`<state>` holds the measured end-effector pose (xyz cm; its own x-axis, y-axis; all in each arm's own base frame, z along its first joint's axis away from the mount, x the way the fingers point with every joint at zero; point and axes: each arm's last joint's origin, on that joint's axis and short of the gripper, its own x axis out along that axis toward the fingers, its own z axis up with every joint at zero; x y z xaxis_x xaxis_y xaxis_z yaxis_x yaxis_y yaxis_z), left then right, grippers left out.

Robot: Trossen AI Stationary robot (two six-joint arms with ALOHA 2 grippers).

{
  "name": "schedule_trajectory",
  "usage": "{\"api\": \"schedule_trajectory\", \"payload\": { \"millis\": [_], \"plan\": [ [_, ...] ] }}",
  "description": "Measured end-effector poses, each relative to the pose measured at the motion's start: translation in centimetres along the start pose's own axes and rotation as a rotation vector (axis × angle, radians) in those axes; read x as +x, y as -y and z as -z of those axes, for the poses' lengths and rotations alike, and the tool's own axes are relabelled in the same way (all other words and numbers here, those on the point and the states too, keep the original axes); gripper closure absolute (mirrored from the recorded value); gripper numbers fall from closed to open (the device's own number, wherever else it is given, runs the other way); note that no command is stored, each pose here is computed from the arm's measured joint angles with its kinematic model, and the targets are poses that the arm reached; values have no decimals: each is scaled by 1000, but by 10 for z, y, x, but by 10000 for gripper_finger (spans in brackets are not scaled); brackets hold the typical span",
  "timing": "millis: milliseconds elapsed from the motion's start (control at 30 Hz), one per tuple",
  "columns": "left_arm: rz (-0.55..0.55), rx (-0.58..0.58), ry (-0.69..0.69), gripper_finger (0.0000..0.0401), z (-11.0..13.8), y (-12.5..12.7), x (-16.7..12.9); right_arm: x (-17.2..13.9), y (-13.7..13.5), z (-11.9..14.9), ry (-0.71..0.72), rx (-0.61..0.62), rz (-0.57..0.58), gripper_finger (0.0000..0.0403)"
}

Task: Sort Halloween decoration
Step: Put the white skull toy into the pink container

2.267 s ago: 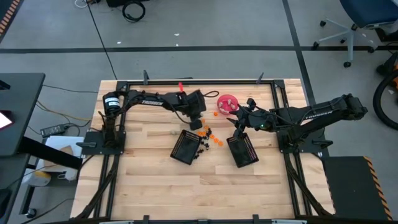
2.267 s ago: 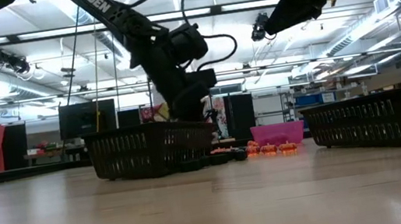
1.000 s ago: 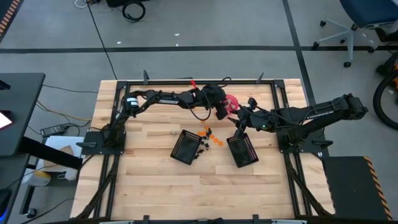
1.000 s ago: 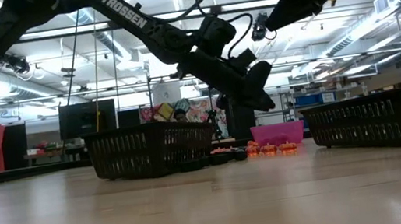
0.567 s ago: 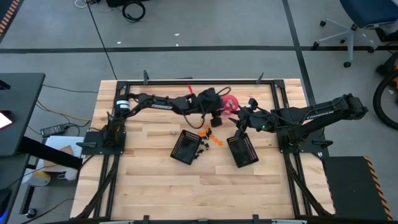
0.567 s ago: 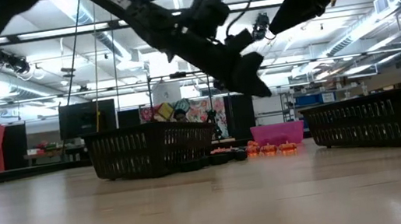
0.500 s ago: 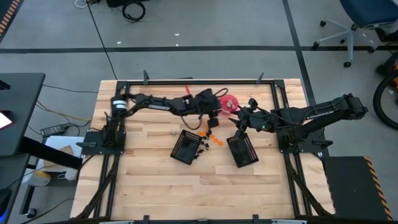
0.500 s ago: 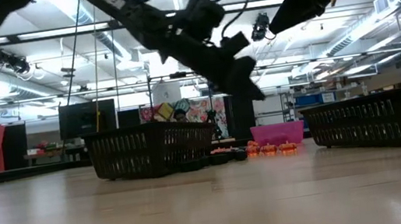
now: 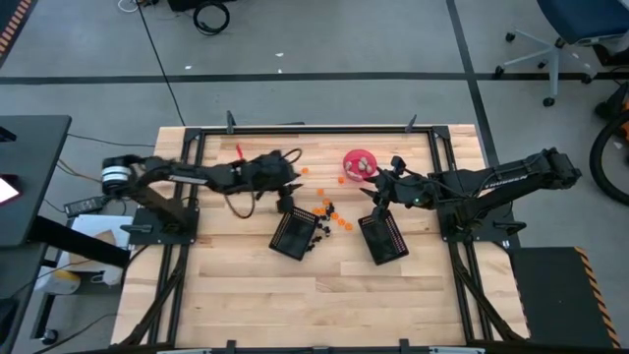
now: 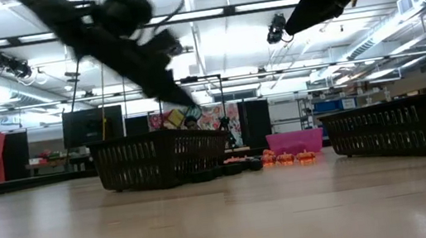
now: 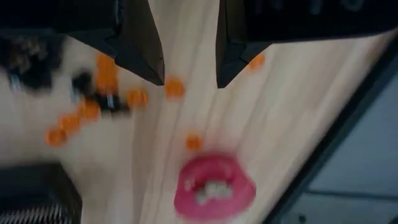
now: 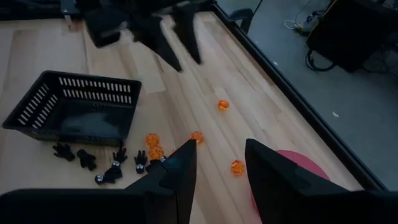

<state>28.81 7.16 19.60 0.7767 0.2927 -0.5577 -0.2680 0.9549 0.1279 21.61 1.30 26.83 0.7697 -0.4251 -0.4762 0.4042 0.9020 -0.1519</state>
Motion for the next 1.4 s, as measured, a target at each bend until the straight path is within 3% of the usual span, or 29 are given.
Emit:
{"api": "schedule_trajectory", "payload": {
  "millis": [267,467,633,1167,1400],
  "plan": [
    [48,-97,-145,285,53,14,-35,0,-1,-3,25,17,-7,262],
    [63,-108,-209,285,75,26,-40,0,-1,-3,30,18,-8,262],
    [2,-73,-221,285,87,32,-41,0,-1,-4,35,23,-10,262],
    [2,-72,-215,284,94,35,-42,0,-2,-4,41,67,-23,262],
    [32,-40,-201,284,85,39,-59,0,-2,-4,39,66,-31,262]
  ]
}}
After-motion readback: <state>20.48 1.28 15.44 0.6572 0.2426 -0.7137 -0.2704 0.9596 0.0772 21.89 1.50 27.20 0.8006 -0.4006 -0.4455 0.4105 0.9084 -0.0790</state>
